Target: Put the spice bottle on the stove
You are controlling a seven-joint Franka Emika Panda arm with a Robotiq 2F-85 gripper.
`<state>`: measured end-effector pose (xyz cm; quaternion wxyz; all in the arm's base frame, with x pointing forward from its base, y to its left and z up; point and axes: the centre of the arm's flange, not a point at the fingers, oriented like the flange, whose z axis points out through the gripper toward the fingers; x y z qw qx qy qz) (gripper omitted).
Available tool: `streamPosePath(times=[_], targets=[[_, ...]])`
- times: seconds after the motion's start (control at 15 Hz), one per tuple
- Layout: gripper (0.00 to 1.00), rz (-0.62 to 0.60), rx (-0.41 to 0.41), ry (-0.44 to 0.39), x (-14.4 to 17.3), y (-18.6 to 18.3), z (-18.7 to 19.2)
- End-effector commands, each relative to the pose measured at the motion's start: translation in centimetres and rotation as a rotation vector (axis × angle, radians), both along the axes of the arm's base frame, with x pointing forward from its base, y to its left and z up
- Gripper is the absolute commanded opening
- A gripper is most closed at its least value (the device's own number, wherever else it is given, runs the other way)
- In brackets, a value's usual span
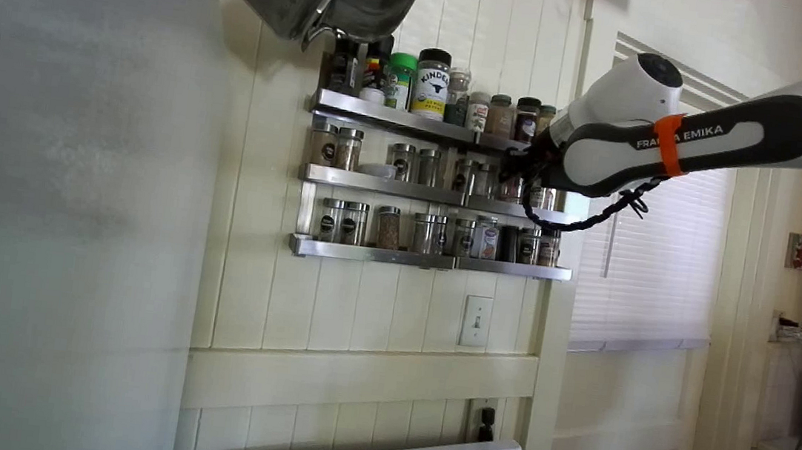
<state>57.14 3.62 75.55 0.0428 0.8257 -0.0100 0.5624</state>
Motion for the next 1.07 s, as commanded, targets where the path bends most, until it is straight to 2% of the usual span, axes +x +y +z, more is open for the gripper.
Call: streamPosePath(times=[0.0,0.47,1.0], targets=[[0.23,-0.033,0.003,0.043,-1.2,1.2,1.2],[0.23,-0.038,-0.011,0.204,-2.4,2.5,1.4],[0.23,-0.083,0.016,0.424,-5.0,1.5,2.6]])
